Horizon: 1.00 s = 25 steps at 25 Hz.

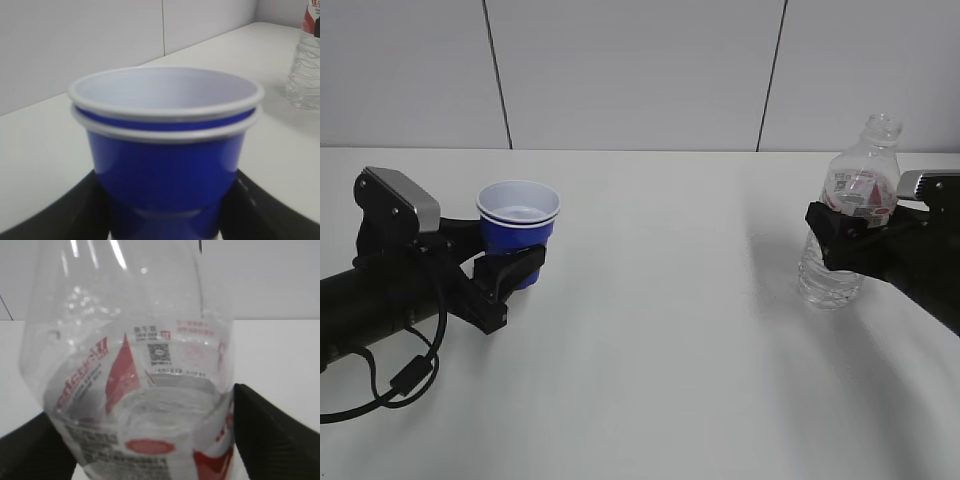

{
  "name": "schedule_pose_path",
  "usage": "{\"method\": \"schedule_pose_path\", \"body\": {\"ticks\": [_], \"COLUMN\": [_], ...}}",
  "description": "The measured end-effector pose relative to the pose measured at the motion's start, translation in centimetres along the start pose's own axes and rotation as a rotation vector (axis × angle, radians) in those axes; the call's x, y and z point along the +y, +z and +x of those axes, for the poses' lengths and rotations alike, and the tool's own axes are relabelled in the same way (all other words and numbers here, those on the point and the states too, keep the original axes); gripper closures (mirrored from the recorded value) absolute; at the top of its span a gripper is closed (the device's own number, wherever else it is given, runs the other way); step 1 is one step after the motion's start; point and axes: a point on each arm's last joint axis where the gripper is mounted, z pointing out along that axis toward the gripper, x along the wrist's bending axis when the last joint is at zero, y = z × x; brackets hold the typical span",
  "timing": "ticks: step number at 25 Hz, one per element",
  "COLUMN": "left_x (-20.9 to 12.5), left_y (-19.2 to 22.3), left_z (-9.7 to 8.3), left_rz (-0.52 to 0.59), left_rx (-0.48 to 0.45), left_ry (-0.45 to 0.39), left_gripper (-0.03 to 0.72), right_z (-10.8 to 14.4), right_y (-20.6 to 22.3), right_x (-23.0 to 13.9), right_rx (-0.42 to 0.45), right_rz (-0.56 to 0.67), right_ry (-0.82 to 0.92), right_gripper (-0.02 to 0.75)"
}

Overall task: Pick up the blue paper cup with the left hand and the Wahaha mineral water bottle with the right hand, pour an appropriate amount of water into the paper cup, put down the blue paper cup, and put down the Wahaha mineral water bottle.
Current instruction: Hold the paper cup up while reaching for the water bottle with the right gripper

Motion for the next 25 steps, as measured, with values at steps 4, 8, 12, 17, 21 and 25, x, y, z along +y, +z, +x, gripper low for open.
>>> {"method": "schedule_pose_path", "body": {"ticks": [4,8,12,17,21,25], "left_x": [0.0,0.0,0.0,0.0,0.0,0.0], "left_y": [0.0,0.0,0.0,0.0,0.0,0.0], "left_z": [0.0,0.0,0.0,-0.02,-0.02,-0.02], "left_rz": [0.0,0.0,0.0,0.0,0.0,0.0], "left_rx": [0.0,0.0,0.0,-0.002,-0.002,-0.002], "left_ry": [-0.002,-0.002,-0.002,-0.001,-0.001,-0.001], "left_gripper": [0.244,0.244,0.244,0.244,0.244,0.244], "right_z": [-0.05,-0.09,-0.1,-0.1,-0.02,0.2], "right_y": [0.3,0.5,0.63,0.72,0.77,0.76], "right_x": [-0.35,-0.76,-0.72,-0.93,-0.98,-1.0], "right_rx": [0.001,0.001,0.002,0.005,0.015,0.039], "right_rz": [-0.002,0.009,0.007,0.009,0.008,0.01], "right_ry": [0.002,0.005,0.004,0.004,-0.003,-0.016], "right_gripper": [0.085,0.087,0.09,0.125,0.197,0.263]}}
